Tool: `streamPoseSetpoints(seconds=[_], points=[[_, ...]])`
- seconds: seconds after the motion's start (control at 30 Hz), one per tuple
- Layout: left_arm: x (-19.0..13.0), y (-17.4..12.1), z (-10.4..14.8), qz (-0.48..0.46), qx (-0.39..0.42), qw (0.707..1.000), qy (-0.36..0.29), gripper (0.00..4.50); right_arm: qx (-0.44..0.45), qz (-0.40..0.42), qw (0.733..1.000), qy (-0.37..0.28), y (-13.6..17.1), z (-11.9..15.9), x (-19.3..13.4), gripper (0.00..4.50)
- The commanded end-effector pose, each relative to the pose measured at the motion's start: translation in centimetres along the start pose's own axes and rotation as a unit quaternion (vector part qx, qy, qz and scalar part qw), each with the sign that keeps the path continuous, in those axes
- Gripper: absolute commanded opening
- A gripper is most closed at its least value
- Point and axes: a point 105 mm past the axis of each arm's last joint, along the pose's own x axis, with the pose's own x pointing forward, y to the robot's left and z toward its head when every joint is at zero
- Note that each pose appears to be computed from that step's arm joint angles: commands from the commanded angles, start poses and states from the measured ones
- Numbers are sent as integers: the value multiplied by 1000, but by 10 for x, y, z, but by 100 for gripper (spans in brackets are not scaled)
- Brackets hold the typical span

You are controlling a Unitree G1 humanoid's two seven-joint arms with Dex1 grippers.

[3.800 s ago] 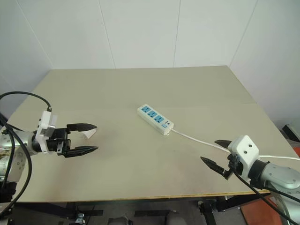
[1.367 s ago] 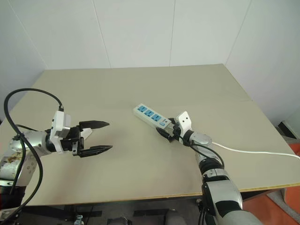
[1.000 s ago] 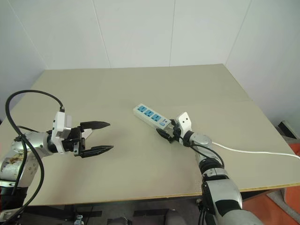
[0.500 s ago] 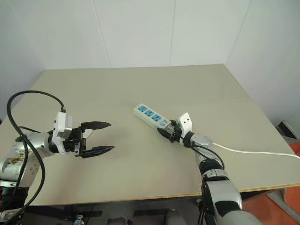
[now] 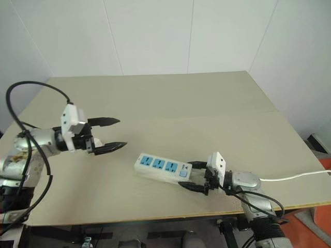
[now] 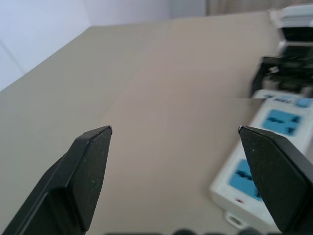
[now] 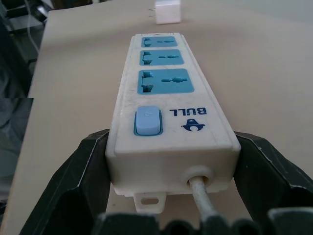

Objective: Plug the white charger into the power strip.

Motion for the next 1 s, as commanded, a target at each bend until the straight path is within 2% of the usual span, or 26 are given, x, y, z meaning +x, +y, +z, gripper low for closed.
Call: streamPoseSetpoints(seconds=[0.03,0.13,0.23,0.37,0.67,1.0], points=[[1,16,10,64,15,997,46,450,-25,12,1000,-13,-1,13,10,343],[4,35,10,126,-5,986,112,450,-26,11,1000,-11,-4,10,18,343],[0,45,4,122,-57,970,202,450,-25,11,1000,-11,-6,9,23,343],[-20,70,-6,172,-114,930,305,450,-28,20,999,-5,-6,6,28,343],[-53,87,-31,176,-198,874,408,450,-34,15,999,4,-13,0,34,343],[-42,98,-49,137,-190,862,448,450,-30,16,999,-7,-6,-6,51,343]])
